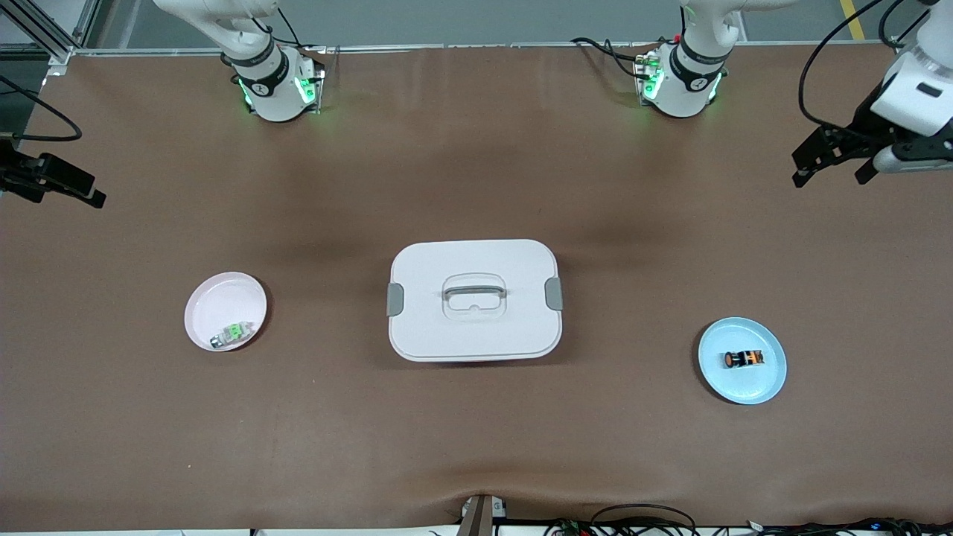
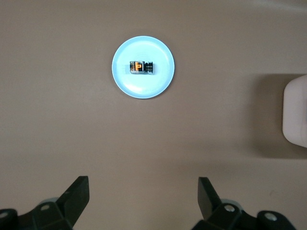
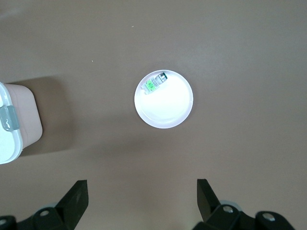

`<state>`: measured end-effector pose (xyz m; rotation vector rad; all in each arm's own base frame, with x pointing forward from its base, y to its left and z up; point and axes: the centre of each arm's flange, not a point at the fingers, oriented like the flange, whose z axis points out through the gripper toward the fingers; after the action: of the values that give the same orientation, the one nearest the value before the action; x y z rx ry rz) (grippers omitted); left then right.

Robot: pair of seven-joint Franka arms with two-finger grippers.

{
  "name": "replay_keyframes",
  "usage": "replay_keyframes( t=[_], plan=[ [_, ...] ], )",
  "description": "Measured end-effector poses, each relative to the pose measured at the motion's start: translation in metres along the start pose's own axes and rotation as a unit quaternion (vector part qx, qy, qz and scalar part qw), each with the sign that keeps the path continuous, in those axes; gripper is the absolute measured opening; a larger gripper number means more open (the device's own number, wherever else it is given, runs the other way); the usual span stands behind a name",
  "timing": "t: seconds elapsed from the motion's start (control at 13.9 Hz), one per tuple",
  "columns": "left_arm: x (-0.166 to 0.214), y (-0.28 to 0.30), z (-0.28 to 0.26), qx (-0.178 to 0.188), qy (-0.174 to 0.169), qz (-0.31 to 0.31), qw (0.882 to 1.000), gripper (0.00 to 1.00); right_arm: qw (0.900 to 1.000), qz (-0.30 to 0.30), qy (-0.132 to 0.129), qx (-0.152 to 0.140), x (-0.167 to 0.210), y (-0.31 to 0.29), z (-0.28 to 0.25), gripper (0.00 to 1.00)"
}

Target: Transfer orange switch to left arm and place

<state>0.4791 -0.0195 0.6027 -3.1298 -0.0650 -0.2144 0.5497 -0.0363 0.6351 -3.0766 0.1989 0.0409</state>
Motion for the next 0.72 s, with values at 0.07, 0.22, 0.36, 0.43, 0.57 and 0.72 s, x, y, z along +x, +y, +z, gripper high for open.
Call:
replay_keyframes(
  t=[0.07,0.22,0.36,0.43,0.57,0.72],
  plan=[
    [0.000,0.000,-0.010,0.000,-0.003,0.000,1.000,1.00,1.000,0.000,0.000,0.000,0.000,0.000,0.000,1.00],
    [-0.001,0.002,-0.028,0.000,-0.007,0.002,1.000,1.00,1.000,0.000,0.000,0.000,0.000,0.000,0.000,1.00],
    [0.003,0.002,-0.042,0.000,-0.003,0.002,1.000,1.00,1.000,0.000,0.000,0.000,0.000,0.000,0.000,1.00],
    [0.008,0.002,-0.046,-0.001,0.000,0.002,1.000,1.00,1.000,0.000,0.000,0.000,0.000,0.000,0.000,1.00],
    [0.024,0.005,-0.048,-0.002,-0.002,0.003,1.000,1.00,1.000,0.000,0.000,0.000,0.000,0.000,0.000,1.00],
    [0.043,0.008,-0.044,-0.002,-0.020,0.005,1.000,1.00,1.000,0.000,0.000,0.000,0.000,0.000,0.000,1.00]
  ],
)
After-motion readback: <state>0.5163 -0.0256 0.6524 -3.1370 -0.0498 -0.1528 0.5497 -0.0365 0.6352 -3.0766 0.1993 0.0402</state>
